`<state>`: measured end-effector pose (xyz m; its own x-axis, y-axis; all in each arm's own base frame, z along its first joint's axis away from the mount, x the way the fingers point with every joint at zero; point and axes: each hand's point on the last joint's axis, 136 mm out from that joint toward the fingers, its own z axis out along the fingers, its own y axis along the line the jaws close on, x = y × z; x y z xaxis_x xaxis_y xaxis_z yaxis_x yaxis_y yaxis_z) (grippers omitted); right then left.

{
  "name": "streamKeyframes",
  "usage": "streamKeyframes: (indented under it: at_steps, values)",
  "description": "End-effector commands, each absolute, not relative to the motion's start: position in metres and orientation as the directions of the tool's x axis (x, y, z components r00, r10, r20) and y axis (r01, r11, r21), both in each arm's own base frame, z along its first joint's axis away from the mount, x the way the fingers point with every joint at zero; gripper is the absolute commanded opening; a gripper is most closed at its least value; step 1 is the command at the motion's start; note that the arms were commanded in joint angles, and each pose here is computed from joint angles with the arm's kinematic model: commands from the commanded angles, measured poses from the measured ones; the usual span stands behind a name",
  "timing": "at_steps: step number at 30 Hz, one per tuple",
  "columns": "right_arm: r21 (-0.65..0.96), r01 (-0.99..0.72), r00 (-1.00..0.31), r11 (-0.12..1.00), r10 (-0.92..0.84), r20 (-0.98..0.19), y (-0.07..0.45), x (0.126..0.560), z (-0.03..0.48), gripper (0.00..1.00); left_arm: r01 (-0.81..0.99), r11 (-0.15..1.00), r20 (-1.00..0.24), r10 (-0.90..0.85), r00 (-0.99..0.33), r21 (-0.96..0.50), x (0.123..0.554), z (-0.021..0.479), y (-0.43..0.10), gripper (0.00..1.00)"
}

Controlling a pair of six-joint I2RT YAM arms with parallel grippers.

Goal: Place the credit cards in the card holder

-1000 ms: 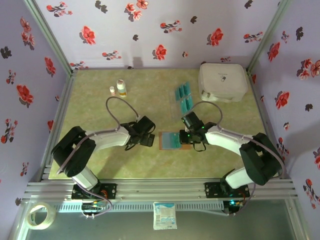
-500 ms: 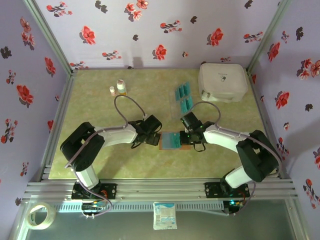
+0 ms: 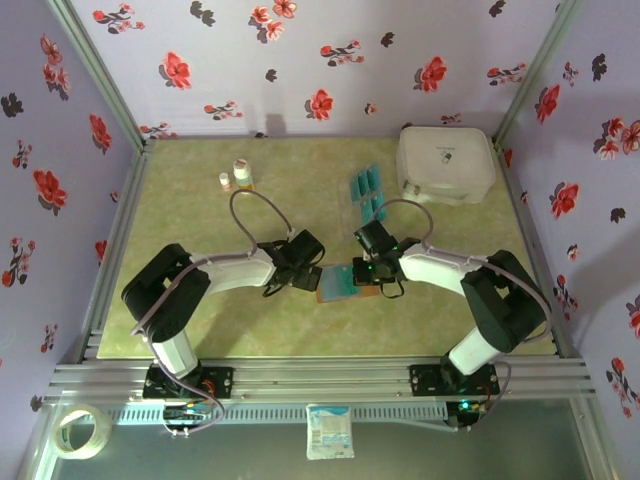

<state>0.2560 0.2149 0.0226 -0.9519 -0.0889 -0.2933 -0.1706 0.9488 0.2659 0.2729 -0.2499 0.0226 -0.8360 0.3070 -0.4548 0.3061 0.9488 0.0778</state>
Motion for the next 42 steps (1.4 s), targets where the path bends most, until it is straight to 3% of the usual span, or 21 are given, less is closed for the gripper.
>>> streamKeyframes:
  at_steps: [1,20,27,42]
  values:
    - [0.295,-0.185,-0.949,0.938,-0.092,-0.303,0.229,0.26,0.028,0.02,0.31,0.947,-0.428,0.314,-0.847,0.081,0.268,0.011,-0.253,1.0]
    - [0.383,-0.25,-0.94,0.889,-0.127,-0.317,0.281,0.247,0.046,0.0,0.311,0.947,-0.427,0.313,-0.849,0.077,0.266,0.008,-0.252,1.0]
    - [0.316,-0.243,-0.921,0.917,-0.116,-0.373,0.258,0.256,0.063,0.03,0.302,0.951,-0.445,0.302,-0.843,0.074,0.264,0.019,-0.245,1.0]
    - [0.271,-0.197,-0.947,0.942,-0.111,-0.302,0.238,0.258,0.026,0.02,0.287,0.954,-0.431,0.295,-0.852,0.087,0.257,0.014,-0.235,1.0]
